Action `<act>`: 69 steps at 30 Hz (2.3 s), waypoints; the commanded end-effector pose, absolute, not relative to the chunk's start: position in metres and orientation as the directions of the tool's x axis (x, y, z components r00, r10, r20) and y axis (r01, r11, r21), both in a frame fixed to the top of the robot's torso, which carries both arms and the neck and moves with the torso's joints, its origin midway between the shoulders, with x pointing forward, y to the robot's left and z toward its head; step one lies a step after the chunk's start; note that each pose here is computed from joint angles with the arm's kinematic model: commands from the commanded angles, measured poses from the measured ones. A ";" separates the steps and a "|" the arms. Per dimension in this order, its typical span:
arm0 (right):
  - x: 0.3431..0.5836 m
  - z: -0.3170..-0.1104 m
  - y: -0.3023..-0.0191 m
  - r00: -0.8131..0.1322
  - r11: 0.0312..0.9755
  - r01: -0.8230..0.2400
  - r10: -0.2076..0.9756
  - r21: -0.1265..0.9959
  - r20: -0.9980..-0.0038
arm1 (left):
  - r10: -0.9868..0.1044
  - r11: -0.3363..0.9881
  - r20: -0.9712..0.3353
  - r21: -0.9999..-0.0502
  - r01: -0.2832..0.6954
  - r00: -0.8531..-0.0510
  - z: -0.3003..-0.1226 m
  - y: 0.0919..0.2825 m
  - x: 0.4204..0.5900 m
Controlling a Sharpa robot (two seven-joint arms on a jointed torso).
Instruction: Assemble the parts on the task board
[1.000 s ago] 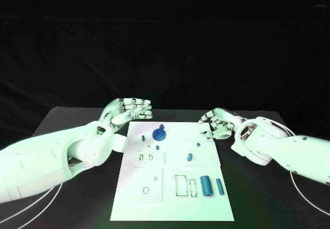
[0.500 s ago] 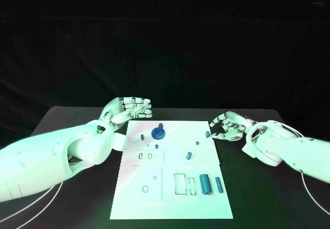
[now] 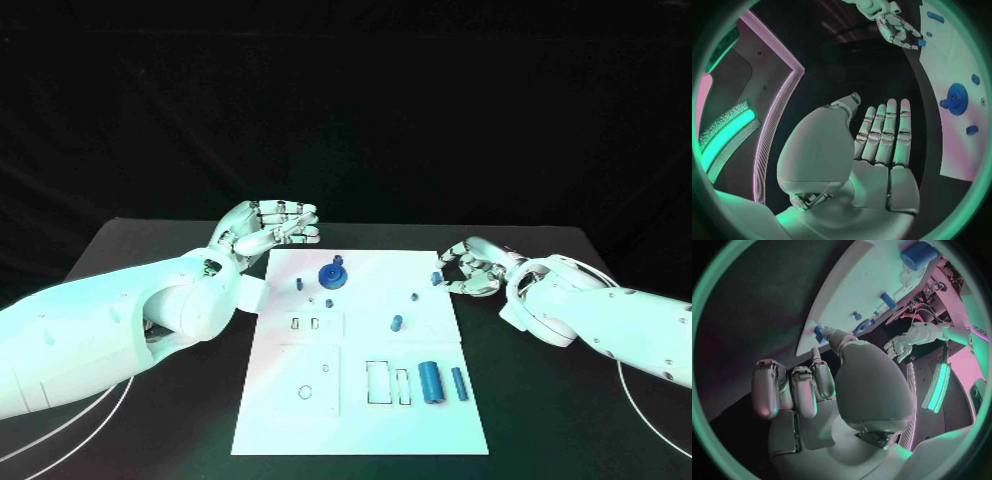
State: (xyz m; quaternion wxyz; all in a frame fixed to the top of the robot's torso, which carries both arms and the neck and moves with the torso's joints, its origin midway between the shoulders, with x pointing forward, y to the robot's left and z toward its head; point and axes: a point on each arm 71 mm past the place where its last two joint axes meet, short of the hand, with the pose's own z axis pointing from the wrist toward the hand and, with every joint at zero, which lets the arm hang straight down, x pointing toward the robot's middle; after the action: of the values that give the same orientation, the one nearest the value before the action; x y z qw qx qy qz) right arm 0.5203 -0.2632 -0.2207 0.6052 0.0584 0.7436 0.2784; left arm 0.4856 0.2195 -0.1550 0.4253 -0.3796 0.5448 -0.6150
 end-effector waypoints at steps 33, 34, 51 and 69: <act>0.525 -0.227 -0.255 -0.283 0.832 -0.253 0.425 0.494 -0.860 | -0.933 -0.055 0.011 -0.992 0.111 -0.361 -0.154 0.218 0.485; 0.525 -0.227 -0.254 -0.284 0.832 -0.253 0.425 0.494 -0.860 | -0.933 -0.054 0.011 -0.992 0.111 -0.360 -0.154 0.218 0.485; 0.527 -0.226 -0.252 -0.271 0.834 -0.253 0.426 0.491 -0.863 | -0.933 -0.053 0.011 -0.993 0.107 -0.361 -0.154 0.219 0.485; 0.531 -0.226 -0.249 -0.269 0.835 -0.257 0.421 0.486 -0.866 | -0.931 -0.053 0.012 -0.993 0.101 -0.364 -0.155 0.218 0.485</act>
State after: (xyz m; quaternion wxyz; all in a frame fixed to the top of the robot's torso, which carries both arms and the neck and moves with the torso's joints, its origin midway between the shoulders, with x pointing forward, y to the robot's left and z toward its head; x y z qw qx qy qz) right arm 0.5309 -0.2502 -0.2265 0.6026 0.0612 0.7449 0.2797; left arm 0.4858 0.2204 -0.1557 0.4241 -0.3815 0.5471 -0.6126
